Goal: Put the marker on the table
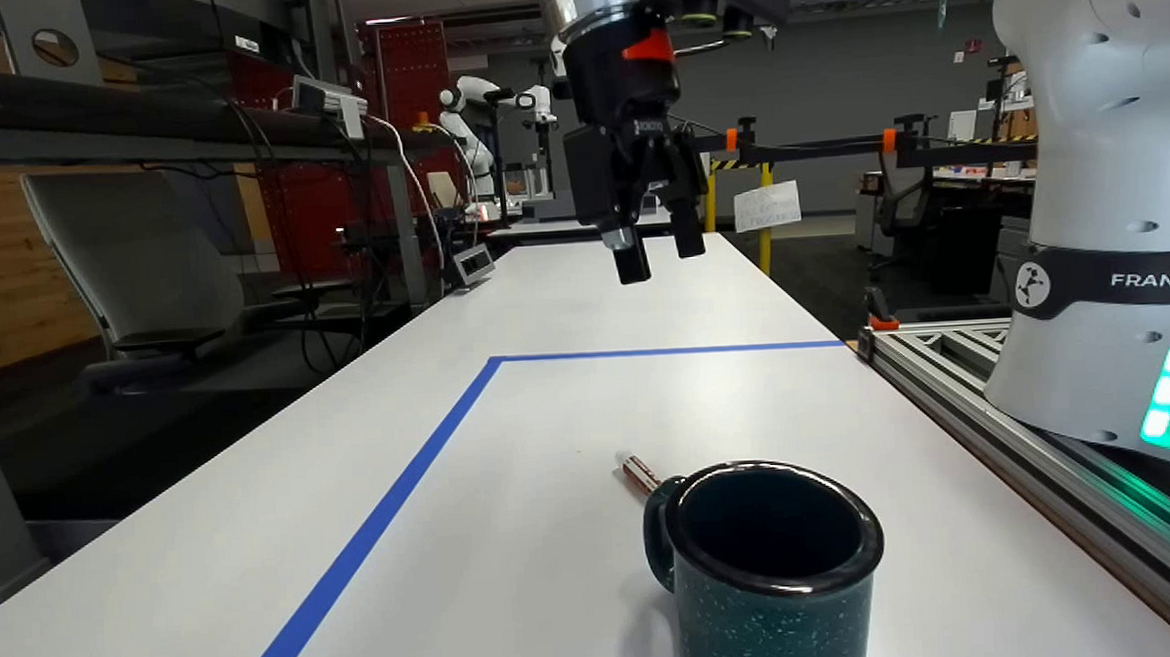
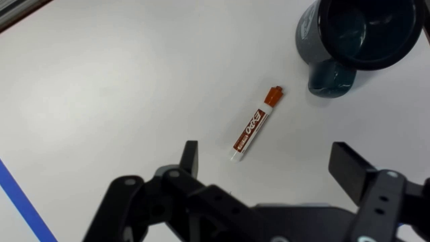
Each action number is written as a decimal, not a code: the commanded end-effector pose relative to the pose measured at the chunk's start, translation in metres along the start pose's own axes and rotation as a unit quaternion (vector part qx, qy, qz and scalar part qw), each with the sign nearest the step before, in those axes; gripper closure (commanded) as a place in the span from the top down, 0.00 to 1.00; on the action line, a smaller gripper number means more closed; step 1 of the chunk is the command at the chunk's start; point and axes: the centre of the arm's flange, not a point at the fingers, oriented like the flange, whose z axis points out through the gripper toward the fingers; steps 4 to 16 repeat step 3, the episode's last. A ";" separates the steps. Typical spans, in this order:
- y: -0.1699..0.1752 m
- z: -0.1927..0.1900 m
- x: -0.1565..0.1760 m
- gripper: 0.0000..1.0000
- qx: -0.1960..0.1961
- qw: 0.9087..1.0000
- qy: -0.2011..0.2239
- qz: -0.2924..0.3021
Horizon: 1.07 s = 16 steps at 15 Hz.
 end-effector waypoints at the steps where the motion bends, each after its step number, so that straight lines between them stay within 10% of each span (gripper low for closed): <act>1: 0.000 0.000 0.000 1.00 0.000 1.000 0.000 0.000; 16: 0.000 0.000 0.000 1.00 0.000 1.000 0.000 0.000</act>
